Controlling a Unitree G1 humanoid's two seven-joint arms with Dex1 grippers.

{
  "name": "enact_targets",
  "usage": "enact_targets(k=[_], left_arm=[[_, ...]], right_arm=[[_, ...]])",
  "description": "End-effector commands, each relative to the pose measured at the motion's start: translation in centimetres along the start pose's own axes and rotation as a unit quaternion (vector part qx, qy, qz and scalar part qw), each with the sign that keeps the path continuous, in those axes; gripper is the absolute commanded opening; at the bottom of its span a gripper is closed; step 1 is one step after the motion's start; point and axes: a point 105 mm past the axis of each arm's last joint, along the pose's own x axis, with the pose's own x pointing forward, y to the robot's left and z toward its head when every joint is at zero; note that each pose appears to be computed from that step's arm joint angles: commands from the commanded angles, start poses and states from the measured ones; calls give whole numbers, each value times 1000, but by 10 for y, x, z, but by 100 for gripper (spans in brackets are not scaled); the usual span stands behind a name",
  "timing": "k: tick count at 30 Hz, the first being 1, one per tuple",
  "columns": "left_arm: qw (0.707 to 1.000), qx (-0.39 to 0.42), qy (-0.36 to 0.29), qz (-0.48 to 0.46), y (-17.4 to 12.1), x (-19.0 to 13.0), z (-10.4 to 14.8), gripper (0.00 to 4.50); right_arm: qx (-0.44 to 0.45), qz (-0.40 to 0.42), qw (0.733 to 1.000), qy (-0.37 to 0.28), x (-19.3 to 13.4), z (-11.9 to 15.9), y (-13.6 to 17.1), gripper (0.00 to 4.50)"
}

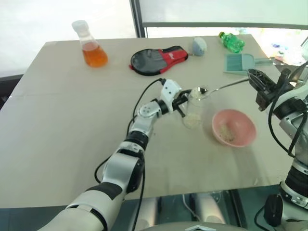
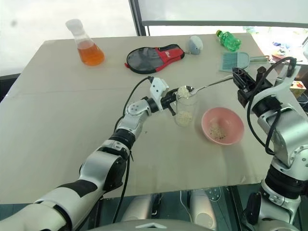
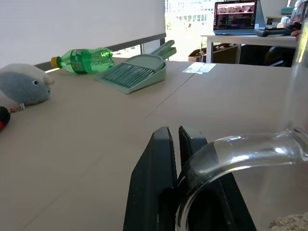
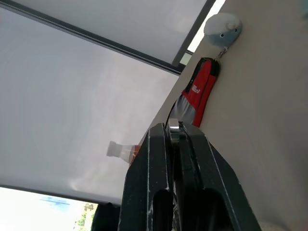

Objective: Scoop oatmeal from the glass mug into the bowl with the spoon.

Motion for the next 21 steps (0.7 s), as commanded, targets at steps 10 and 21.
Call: enact_targets(k=[10,21], left_arm=[[999,26,-21,-14,-1,7,16,2],[999,25,-19,-16,-1,7,15,2]], right_arm=[[74,26,997,-28,-12,-10,6,0],[75,9,996,-46,-22,-6,-6,0]])
